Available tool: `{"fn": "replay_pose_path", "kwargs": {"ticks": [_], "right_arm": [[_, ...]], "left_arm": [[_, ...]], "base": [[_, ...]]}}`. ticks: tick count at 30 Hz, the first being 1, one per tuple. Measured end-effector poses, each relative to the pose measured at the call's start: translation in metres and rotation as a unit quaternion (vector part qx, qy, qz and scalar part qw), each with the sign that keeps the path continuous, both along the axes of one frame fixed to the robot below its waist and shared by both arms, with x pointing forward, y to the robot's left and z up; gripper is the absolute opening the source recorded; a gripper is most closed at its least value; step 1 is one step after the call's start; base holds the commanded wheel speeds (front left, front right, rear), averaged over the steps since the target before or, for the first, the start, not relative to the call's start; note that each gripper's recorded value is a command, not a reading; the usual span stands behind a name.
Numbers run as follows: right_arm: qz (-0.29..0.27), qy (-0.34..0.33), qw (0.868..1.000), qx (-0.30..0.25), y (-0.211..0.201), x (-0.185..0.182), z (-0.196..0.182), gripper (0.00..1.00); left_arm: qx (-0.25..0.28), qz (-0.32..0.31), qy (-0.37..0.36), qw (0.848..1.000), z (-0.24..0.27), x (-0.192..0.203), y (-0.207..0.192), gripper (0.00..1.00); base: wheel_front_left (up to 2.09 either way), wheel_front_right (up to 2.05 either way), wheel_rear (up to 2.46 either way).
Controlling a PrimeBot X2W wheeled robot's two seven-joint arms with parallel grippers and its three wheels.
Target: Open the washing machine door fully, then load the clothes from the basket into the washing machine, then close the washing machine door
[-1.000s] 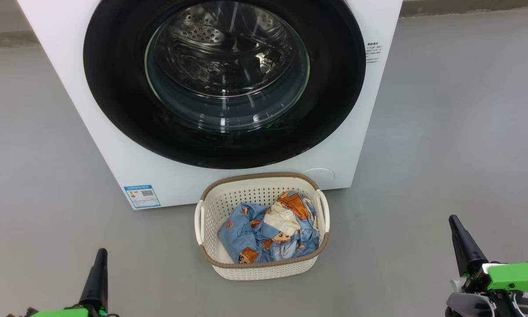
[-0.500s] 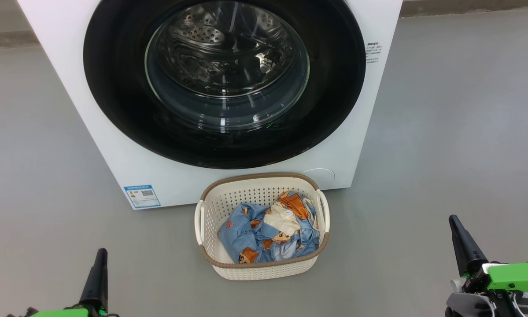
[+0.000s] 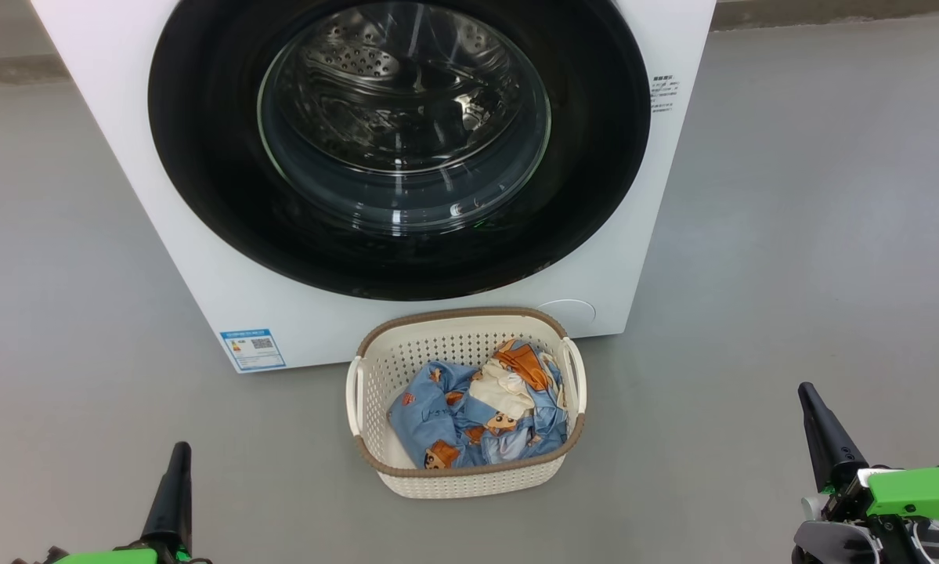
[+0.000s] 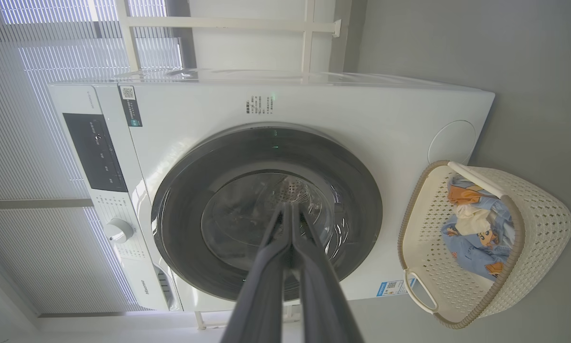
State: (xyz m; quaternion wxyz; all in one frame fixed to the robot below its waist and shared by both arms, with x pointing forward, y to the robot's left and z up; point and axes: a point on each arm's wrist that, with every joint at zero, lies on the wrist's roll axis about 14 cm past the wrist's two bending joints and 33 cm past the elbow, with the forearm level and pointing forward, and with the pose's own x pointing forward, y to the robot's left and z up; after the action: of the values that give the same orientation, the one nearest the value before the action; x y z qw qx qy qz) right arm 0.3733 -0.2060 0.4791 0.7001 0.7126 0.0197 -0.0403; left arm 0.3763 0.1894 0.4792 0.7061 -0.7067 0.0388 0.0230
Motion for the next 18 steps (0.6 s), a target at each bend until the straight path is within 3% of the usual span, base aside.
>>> {"fn": "replay_pose_path", "kwargs": {"ticks": [3,4,8,18], "right_arm": [[0.0,0.0,1.0,0.0,0.0,0.0,0.0,0.0],[0.0,0.002,1.0,0.001,0.0,-0.001,-0.002,1.0],[-0.001,0.04,0.999,0.011,0.004,-0.013,-0.026,1.0],[-0.005,0.044,0.999,0.01,0.005,-0.014,-0.029,1.0]], "left_arm": [[0.0,0.0,0.0,1.0,0.0,0.0,0.0,0.0],[0.0,0.0,0.003,1.0,-0.002,-0.001,0.0,1.0],[-0.005,-0.001,0.039,0.999,-0.025,-0.013,-0.003,1.0],[-0.004,0.004,0.042,0.999,-0.027,-0.015,-0.002,1.0]], "base": [[0.0,0.0,0.0],[0.0,0.0,0.0],[0.0,0.0,0.0],[0.0,0.0,0.0]]}}
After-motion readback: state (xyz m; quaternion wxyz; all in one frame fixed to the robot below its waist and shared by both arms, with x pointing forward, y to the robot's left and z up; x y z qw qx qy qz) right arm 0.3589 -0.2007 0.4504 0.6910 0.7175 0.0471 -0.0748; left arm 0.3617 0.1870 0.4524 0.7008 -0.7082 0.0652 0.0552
